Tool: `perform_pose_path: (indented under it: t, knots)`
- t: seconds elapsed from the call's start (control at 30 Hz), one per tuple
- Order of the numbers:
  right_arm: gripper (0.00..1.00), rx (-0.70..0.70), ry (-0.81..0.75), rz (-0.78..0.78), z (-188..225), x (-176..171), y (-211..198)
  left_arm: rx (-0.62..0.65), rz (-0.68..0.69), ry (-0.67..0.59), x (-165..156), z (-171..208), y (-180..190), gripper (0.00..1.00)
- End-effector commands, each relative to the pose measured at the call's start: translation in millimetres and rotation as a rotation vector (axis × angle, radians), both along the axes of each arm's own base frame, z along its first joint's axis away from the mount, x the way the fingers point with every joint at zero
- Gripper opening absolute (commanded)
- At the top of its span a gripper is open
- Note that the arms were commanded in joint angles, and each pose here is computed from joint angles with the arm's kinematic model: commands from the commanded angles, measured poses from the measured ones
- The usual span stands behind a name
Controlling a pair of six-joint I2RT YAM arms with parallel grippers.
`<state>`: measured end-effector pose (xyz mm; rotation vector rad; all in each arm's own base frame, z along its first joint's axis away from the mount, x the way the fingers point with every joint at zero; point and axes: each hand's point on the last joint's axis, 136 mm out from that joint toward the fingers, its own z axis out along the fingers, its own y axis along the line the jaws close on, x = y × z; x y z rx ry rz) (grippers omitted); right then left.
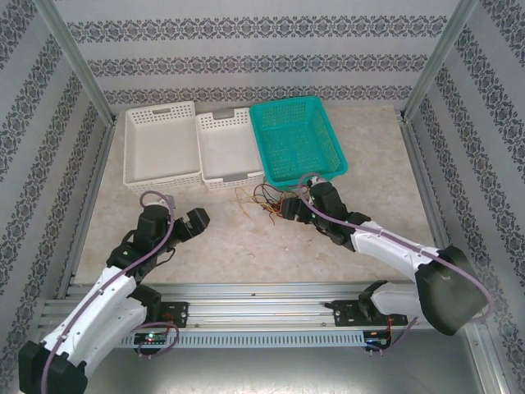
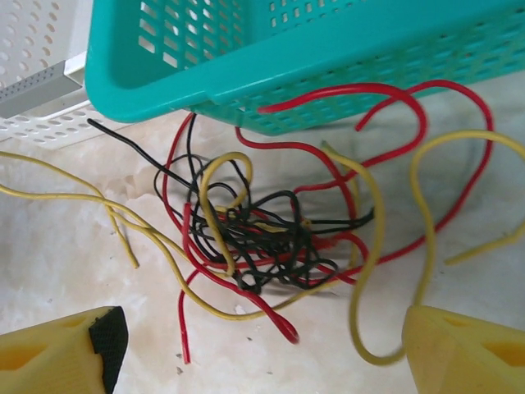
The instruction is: Untangle the cables
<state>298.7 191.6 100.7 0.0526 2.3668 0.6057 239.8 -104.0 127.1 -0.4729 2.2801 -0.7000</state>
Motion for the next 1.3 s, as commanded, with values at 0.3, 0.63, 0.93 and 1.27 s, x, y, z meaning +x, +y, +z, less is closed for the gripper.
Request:
perform_pose_path:
  t: [0.3, 0.63, 0.93, 1.27]
  knots:
    - [0.73, -0.054, -0.004, -0.073, -22.2, 32.9, 5.2, 0.211, -0.050, 0.063, -13.9, -34.3, -8.4, 0.99]
    - [0.47, -0.015, -0.026, -0.072, -27.2, 50.3, 15.8, 0.276, -0.086, 0.072, -18.8, -43.8, -17.3, 1.00]
    - [0.25, 0.004, -0.042, -0.018, -27.7, 45.8, 22.8, 0.284, -0.108, 0.085, -22.9, -52.7, -26.3, 1.00]
    - [0.00, 0.083, -0.053, 0.099, -26.1, 18.0, 38.7, 0.272, -0.137, 0.091, -33.2, -50.7, -31.7, 1.00]
